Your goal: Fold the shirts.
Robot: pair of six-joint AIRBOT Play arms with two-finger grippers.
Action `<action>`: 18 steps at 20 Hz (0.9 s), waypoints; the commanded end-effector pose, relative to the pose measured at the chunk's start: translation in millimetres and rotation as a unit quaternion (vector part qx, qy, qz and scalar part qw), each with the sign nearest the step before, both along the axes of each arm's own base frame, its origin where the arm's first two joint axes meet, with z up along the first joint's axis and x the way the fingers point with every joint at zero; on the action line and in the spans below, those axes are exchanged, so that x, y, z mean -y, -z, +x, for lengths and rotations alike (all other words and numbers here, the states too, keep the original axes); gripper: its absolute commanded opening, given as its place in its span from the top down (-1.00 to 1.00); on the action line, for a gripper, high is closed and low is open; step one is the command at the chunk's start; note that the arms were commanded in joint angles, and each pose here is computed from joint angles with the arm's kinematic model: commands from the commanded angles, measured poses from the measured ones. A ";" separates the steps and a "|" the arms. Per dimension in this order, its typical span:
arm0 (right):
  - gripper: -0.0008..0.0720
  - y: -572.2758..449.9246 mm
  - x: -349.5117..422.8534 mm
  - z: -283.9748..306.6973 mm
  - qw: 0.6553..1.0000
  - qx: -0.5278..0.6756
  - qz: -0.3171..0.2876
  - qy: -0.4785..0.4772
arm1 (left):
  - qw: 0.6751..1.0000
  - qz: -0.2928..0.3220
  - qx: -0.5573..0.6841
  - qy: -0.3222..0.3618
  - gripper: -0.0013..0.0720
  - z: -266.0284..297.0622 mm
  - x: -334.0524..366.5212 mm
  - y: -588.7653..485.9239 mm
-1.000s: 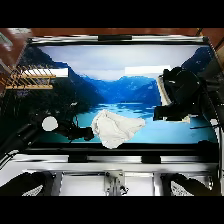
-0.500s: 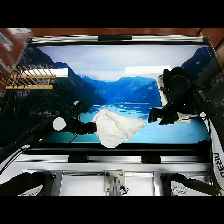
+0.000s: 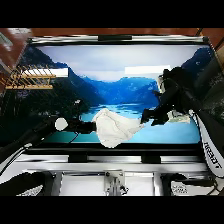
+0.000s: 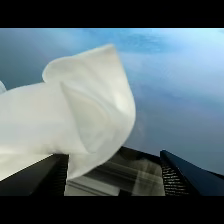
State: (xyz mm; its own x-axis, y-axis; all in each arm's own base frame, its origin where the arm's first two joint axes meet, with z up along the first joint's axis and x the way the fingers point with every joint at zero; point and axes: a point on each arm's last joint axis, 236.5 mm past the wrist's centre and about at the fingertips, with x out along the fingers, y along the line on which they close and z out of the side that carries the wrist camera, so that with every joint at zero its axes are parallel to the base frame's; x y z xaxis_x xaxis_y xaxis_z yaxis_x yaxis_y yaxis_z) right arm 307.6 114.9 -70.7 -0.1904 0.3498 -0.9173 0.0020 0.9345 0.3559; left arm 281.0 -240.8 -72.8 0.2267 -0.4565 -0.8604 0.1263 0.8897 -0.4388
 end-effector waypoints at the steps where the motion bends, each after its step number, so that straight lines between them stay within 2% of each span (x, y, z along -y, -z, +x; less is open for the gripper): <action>1: -0.87 11.0 -26.9 10.3 0.999 0.033 0.002 -0.023 | 1.000 0.004 0.004 0.003 0.89 1.2 -1.6 0.6; 3: -0.81 18.6 -43.1 2.4 0.999 0.019 0.009 -0.039 | 1.000 0.004 0.007 0.006 0.89 2.6 -0.6 -1.6; 4: -0.25 21.8 -48.9 -2.0 0.999 0.013 0.009 -0.050 | 1.000 0.005 0.015 0.017 0.89 4.4 0.8 -4.6; 5: 0.54 21.9 -52.2 -3.3 0.998 0.016 0.007 -0.058 | 0.999 0.009 0.026 0.041 0.89 5.6 2.6 -9.0; 6: 0.79 18.0 -55.4 -1.9 0.998 0.023 0.010 -0.058 | 0.997 0.023 0.036 0.069 0.89 6.4 1.5 -13.4; 9: 0.79 -24.2 -50.8 23.5 0.993 0.098 0.009 -0.064 | 0.977 0.132 0.066 0.152 0.89 20.8 -29.1 -37.5; 12: 0.79 -125.6 -41.3 74.2 0.961 0.270 0.014 -0.065 | 0.944 0.237 0.156 0.168 0.89 68.9 -63.4 -116.1; 13: 0.79 -176.1 -38.5 90.2 0.936 0.347 0.018 -0.060 | 0.936 0.245 0.198 0.156 0.89 84.4 -66.0 -154.2; 15: 0.79 -277.7 -32.6 103.3 0.873 0.485 0.020 -0.040 | 0.925 0.212 0.293 0.119 0.89 104.3 -58.7 -245.3; 17: 0.79 -372.9 -26.0 87.8 0.805 0.592 0.034 -0.018 | 0.905 0.175 0.378 0.085 0.89 105.1 -58.2 -334.2; 18: 0.79 -403.0 -21.7 74.1 0.782 0.622 0.036 -0.014 | 0.894 0.159 0.414 0.070 0.89 100.1 -61.9 -372.7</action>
State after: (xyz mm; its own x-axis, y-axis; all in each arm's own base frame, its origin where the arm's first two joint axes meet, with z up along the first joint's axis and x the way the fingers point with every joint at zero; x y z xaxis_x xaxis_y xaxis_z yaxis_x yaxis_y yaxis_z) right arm 402.7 150.9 215.4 0.6427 0.4243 -0.6379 -0.3881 0.8982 0.2064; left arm 384.4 -197.4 191.0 0.6636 -0.2789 -0.6941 0.4607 0.8834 0.0855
